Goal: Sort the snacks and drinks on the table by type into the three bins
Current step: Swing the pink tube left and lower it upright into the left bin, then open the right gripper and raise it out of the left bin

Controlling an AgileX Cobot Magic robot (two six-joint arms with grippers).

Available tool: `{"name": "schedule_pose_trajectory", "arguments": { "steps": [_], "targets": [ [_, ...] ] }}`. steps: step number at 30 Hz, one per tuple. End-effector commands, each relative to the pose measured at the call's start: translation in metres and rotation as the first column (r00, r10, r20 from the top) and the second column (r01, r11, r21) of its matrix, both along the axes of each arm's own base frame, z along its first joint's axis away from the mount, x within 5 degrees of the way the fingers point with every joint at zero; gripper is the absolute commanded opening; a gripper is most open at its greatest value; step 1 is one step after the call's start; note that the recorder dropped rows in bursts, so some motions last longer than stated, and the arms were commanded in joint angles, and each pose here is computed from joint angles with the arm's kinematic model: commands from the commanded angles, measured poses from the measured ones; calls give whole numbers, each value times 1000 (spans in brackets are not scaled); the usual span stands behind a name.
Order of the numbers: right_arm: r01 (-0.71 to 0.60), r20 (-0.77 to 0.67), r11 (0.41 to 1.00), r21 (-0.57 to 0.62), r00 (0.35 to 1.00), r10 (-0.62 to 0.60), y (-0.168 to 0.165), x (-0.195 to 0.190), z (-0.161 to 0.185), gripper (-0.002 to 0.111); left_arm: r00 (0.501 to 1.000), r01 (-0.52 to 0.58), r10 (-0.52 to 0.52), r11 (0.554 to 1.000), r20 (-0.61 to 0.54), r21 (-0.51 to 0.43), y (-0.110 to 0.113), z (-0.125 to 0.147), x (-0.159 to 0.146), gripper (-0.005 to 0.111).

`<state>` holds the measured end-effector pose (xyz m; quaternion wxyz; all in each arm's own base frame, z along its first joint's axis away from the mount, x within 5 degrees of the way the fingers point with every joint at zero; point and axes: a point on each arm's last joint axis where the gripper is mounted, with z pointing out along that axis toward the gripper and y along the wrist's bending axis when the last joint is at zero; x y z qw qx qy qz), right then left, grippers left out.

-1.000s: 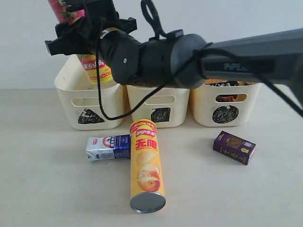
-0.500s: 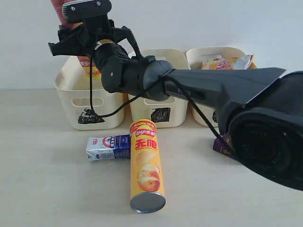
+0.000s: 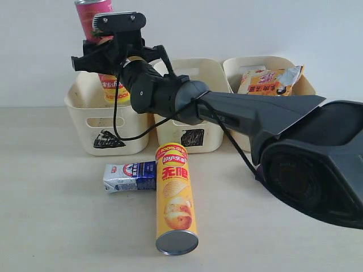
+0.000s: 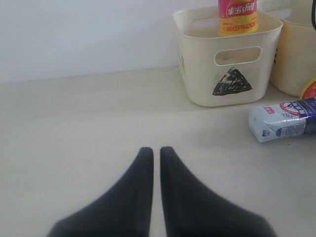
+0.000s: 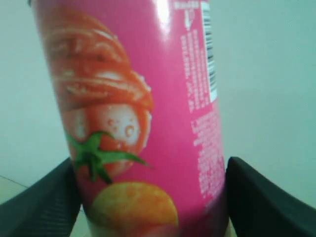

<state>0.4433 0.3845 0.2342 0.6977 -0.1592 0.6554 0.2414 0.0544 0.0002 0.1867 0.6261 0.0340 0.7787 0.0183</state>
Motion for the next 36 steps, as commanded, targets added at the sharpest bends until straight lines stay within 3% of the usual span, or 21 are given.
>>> {"name": "schedule_pose_trajectory", "arguments": {
  "steps": [1, 6, 13, 24, 28, 34, 36],
  "targets": [
    [8, 9, 1000, 16, 1000, -8, -2, 2, 4, 65, 1000, -3, 3, 1000, 12, -7, 0, 0, 0, 4],
    [4, 3, 1000, 11, 1000, -4, -2, 1, 3, 66, 1000, -3, 3, 1000, 12, -7, 0, 0, 0, 4],
    [18, 43, 1000, -21, 999, -17, -3, 2, 5, 92, 1000, -3, 3, 1000, 12, -7, 0, 0, 0, 4],
    [-19, 23, 997, -72, 1000, 21, -2, -3, 18, 92, 1000, -3, 3, 1000, 12, -7, 0, 0, 0, 4],
    [-112, -41, 980, -166, 993, 107, -1, -14, 38, 70, 1000, -3, 3, 1000, 12, -7, 0, 0, 0, 4],
    [-247, -139, 934, -258, 966, 217, -5, -33, 68, -1, 1000, -3, 3, 1000, 12, -7, 0, 0, 0, 4],
    [-270, -154, 926, -264, 960, 235, -7, -38, 78, 0, 1000, -3, 3, 1000, 12, -7, 0, 0, 0, 4]
  ]
}}
